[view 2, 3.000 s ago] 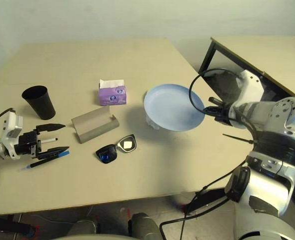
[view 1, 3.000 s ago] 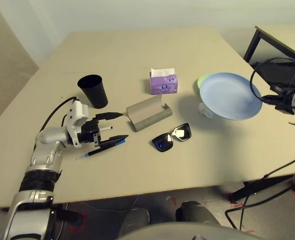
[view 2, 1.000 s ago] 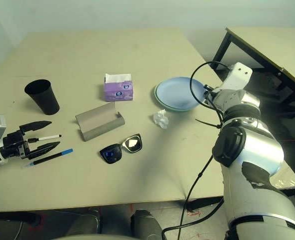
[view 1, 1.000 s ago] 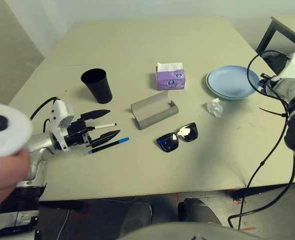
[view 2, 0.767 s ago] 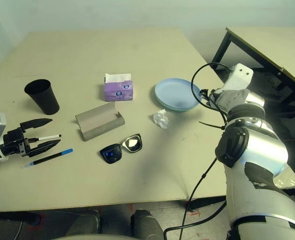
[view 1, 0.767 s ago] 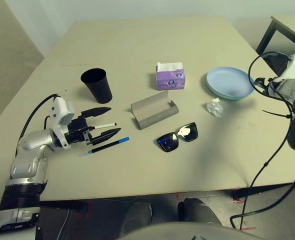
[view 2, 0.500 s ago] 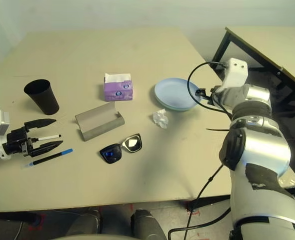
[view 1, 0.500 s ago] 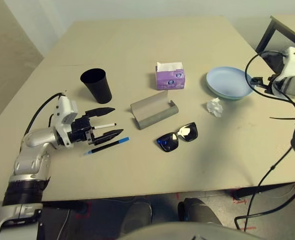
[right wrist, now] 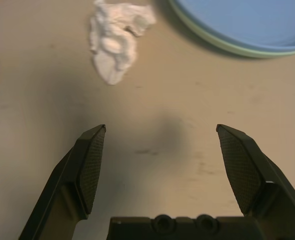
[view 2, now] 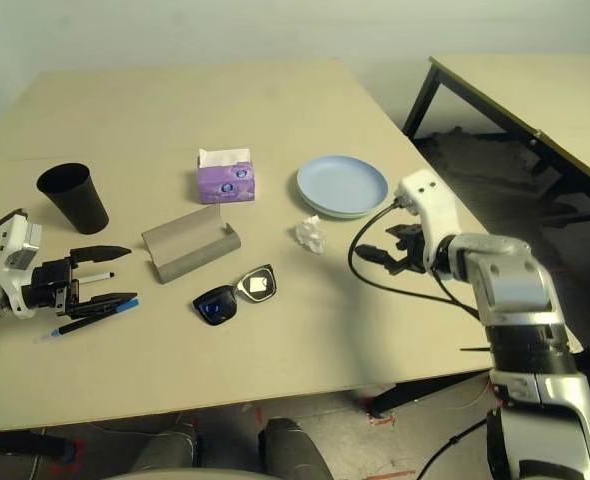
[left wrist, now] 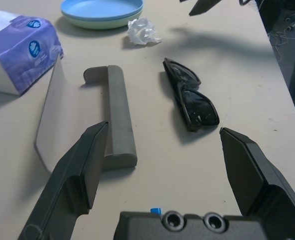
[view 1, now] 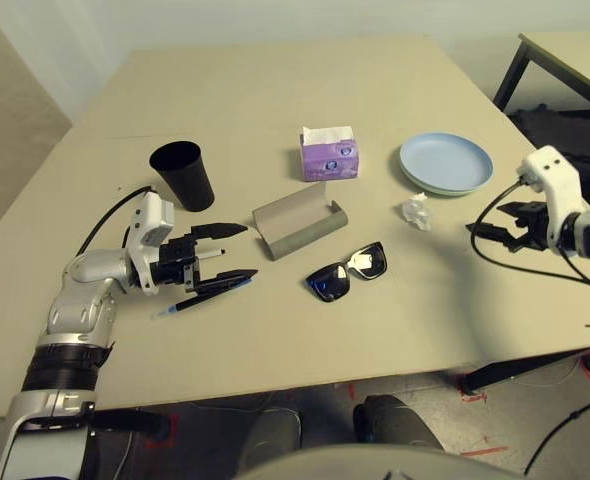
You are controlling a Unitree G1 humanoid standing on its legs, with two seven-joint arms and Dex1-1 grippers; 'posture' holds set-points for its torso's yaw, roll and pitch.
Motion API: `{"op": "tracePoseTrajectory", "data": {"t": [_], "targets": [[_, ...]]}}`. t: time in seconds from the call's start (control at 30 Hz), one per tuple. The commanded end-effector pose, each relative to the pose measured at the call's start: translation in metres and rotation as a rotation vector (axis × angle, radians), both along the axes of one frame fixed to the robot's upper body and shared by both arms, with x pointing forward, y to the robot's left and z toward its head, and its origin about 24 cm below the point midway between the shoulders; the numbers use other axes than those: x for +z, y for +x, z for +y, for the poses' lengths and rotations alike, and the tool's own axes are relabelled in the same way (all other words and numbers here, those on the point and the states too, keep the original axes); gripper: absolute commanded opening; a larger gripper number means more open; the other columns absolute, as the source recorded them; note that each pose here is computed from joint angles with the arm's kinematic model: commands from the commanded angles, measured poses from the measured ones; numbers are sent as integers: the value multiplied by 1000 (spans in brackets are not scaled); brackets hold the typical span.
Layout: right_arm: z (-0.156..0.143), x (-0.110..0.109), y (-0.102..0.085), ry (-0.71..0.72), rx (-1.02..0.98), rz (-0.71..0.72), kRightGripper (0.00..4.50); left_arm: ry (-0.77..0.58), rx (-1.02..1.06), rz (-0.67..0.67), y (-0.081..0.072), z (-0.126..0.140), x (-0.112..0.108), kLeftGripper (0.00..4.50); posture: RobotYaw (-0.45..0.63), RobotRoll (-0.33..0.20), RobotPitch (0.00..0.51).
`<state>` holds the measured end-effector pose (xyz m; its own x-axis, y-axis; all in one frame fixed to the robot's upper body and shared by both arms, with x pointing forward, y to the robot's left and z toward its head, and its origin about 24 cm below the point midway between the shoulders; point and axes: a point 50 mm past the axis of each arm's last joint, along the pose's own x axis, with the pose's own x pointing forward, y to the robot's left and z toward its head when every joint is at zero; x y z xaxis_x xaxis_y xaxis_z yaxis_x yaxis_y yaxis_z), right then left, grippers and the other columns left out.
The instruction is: Organize and tidy the items on the table.
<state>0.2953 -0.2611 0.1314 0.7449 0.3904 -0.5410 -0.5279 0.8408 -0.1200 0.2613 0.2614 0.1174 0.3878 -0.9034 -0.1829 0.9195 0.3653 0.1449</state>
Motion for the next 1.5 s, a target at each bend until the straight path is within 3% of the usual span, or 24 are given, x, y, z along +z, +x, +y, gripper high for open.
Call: {"op": "tracePoseTrajectory", "data": {"t": [0.03, 0.4, 1.0, 1.1, 1.43, 1.5], "targets": [[13, -1, 5, 9, 17, -48, 4459, 26, -3, 1, 1, 2, 0, 4500, -25, 0, 35], [50, -20, 31, 50, 68, -82, 4459, 37, 15, -19, 4, 6, 4, 4500, -9, 0, 24], [65, -35, 62, 59, -10, -77, 4459, 35, 48, -31, 1, 9, 3, 4500, 8, 0, 22], [68, -36, 65, 65, -11, -76, 3817, 33, 53, -33, 1, 10, 2, 4500, 13, 0, 19], [69, -39, 66, 75, -14, -68, 103, 27, 59, -35, 0, 10, 0, 4500, 15, 0, 18], [67, -37, 66, 76, -17, -69, 43, 26, 59, -35, 1, 10, 0, 4500, 10, 0, 18]]}}
